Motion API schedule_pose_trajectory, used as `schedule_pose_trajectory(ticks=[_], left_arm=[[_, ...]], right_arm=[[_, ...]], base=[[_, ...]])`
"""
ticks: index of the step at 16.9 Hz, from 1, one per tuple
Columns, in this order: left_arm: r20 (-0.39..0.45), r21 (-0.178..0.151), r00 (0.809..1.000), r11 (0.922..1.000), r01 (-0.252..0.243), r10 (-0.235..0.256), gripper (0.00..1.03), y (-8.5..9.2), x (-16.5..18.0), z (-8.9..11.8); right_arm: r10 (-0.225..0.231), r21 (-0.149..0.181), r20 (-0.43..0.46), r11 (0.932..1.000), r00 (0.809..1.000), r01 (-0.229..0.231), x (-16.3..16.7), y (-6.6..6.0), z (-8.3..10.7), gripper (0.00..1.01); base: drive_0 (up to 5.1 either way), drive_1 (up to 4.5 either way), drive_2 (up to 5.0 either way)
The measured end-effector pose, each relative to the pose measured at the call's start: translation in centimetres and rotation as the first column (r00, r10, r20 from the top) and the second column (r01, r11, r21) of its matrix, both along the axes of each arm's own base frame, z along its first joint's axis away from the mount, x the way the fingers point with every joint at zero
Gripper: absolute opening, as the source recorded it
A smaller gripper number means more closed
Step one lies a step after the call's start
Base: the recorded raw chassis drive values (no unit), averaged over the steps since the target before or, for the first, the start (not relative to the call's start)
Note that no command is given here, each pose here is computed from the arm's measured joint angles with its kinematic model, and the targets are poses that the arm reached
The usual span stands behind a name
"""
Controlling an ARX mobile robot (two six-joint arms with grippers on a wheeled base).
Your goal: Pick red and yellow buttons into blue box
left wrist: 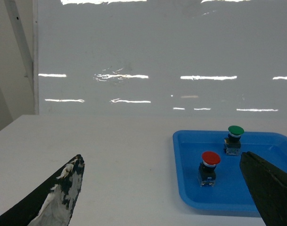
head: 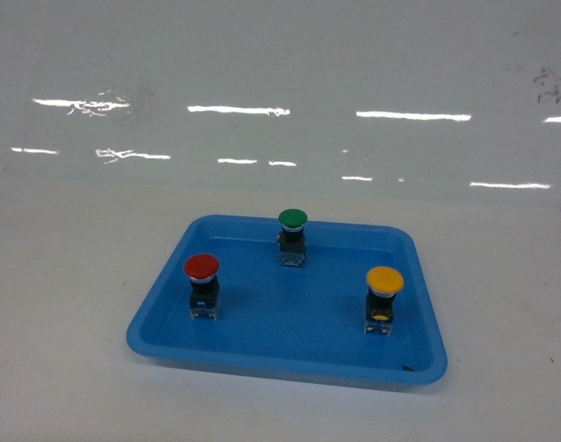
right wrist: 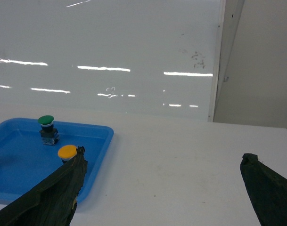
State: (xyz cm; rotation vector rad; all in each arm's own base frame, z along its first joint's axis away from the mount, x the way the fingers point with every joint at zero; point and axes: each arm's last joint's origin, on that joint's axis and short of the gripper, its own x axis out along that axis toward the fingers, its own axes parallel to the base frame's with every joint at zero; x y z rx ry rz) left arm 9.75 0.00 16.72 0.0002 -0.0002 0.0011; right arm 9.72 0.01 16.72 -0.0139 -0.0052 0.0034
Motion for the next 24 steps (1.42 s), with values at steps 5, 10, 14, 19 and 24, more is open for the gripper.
schedule_pose_trajectory(ticks=[5,10,14,19,24], left_arm=[[0.0,0.0,1.0,1.0,0.0,0.0,0.98,0.0,0.0,0.0],[0.0,0.0,1.0,1.0,0.0,0.0,0.98,0.0,0.0,0.0],[0.0,0.0,1.0,1.0,0.0,0.0,0.98,0.0,0.0,0.0],[0.062,0.02,0.998,0.9998,0.006,-0.007,0.98,-0.5,3.4,2.8],[0.027,0.073,1.0,0.9973,-0.005,0.003,0.98,-1.2,9.1,4.6]], right_arm=[[0.0,0.0,0.0,1.0,1.0,0.0,0.0,0.0,0.0,0.98],[0.0,0.0,0.0,1.0,1.0,0.0,0.0,0.0,0.0,0.98],[0.0,0.0,0.0,1.0,1.0,0.0,0.0,0.0,0.0,0.98],[0.04,0.011,0.026,0.9991,0.999,-0.04,2.6,-1.4,2.2,0.98],[0.18,0.027,-0.038,0.9835,0.983,-0.179,7.2,-1.0,4.4,0.98]], base=[[0.0,0.0,0.0],[0.0,0.0,0.0],[0.0,0.0,0.0],[0.0,0.0,0.0],[0.0,0.0,0.0]])
